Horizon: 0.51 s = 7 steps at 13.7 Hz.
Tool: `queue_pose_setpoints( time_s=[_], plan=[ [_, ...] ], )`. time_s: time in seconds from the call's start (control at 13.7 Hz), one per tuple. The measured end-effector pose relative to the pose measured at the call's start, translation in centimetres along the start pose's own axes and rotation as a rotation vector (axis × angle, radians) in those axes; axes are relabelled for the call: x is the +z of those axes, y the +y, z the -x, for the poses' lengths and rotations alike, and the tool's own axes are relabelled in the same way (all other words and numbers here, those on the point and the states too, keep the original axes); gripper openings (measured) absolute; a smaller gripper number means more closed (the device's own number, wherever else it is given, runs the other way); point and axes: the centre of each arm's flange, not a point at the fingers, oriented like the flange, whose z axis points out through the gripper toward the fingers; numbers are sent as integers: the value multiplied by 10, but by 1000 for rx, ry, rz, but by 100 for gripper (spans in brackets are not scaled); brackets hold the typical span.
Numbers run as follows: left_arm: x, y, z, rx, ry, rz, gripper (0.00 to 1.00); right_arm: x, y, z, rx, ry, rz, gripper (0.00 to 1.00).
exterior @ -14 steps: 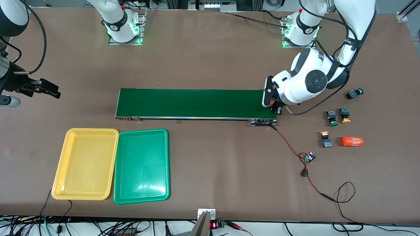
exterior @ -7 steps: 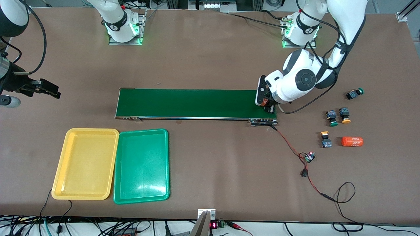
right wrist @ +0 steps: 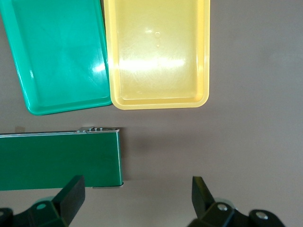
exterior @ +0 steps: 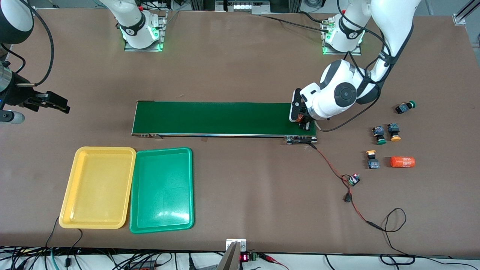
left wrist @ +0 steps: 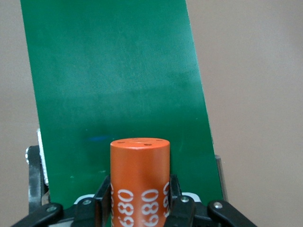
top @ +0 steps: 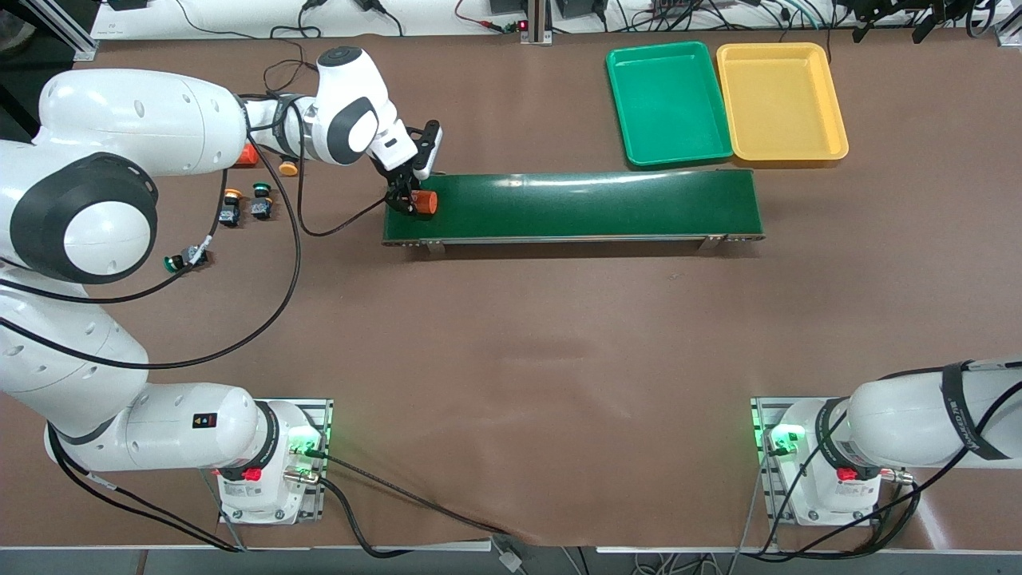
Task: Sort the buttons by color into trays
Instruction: 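Carry the battery onto the green conveyor and open the left gripper, then move the left gripper back to the yellow-capped push button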
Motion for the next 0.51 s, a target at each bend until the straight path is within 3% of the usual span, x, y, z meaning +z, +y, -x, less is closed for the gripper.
queue_pose_setpoints(
  time_s=[0.15, 0.51],
  plan=[
    [0, 0, -1, -3, 1, -2, 56, 0, 2, 0, 3, 2, 0, 100],
    [-13, -5, 4, -19, -2, -5, 100, -1, 3, 0, 6, 4, 0, 100]
  ],
)
